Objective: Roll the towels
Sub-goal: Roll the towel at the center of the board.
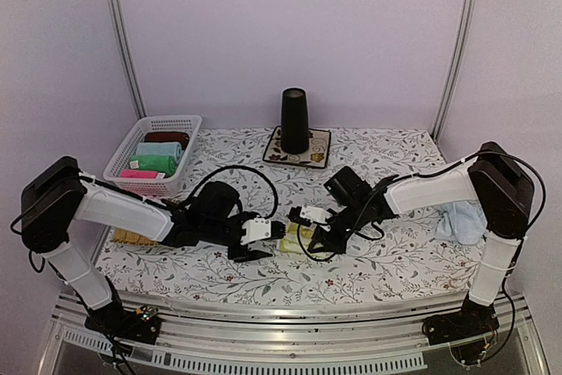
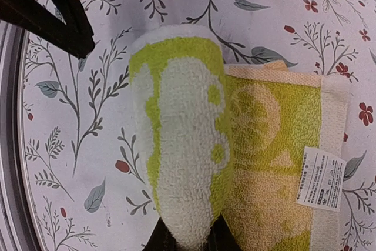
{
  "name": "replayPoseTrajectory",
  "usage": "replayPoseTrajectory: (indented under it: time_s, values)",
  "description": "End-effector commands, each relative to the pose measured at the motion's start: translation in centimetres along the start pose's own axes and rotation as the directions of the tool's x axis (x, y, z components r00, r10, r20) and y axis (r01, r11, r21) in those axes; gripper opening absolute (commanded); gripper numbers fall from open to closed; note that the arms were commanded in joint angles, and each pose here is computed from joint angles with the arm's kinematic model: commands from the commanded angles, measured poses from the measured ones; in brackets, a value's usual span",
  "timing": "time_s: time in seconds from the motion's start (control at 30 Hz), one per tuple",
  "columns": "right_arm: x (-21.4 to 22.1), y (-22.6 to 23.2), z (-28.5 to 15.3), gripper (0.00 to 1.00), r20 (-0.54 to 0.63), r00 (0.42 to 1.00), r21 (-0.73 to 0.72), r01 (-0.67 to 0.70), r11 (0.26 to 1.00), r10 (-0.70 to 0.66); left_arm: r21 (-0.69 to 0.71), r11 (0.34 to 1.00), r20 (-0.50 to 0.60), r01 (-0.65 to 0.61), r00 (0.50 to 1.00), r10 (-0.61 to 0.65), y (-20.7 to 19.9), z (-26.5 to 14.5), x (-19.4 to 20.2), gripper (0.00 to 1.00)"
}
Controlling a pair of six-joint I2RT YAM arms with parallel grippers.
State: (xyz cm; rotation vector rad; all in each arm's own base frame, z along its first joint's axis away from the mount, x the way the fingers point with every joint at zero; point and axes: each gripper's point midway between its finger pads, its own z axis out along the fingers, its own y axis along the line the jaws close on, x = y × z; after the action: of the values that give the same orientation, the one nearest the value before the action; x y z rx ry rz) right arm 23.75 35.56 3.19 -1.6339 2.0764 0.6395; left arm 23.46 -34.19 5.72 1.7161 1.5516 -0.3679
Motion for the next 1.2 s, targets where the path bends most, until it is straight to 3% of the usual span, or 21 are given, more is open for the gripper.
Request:
replayPoseTrajectory:
  time_s: [0.0, 0.27, 0.7, 1.0, 1.17]
  values:
    - [1.7, 2.3, 0.7, 0.1, -0.094, 0.99, -0.173, -0.12, 0.978, 0.105, -0.105, 0.98, 0.037, -0.172, 0.984, 0.177, 0.2, 1.4, -2.1, 0.66]
    - [1.5, 2.7, 0.7, 0.11, -0.111, 0.979, -0.262, -0.194, 0.945, 0.17, -0.084, 0.959, 0.033, -0.271, 0.961, 0.275, -2.1, 3.0, -2.6, 0.66]
    - [2.1, 3.0, 0.9, 0.12, -0.144, 0.969, -0.329, -0.24, 0.914, 0.202, -0.066, 0.96, -0.073, -0.274, 0.96, 0.269, -1.9, 6.2, -1.7, 0.56]
    - [2.0, 2.4, 0.7, 0.17, -0.133, 0.971, -0.311, -0.231, 0.922, 0.199, 0.017, 0.965, -0.093, -0.26, 0.961, 0.261, -3.3, 6.7, -1.1, 0.1]
    - [0.9, 1.1, -0.6, 0.42, -0.078, 0.978, -0.26, -0.206, 0.944, 0.192, 0.103, 0.964, -0.082, -0.244, 0.964, 0.253, -4.7, 6.4, -1.2, 0.01]
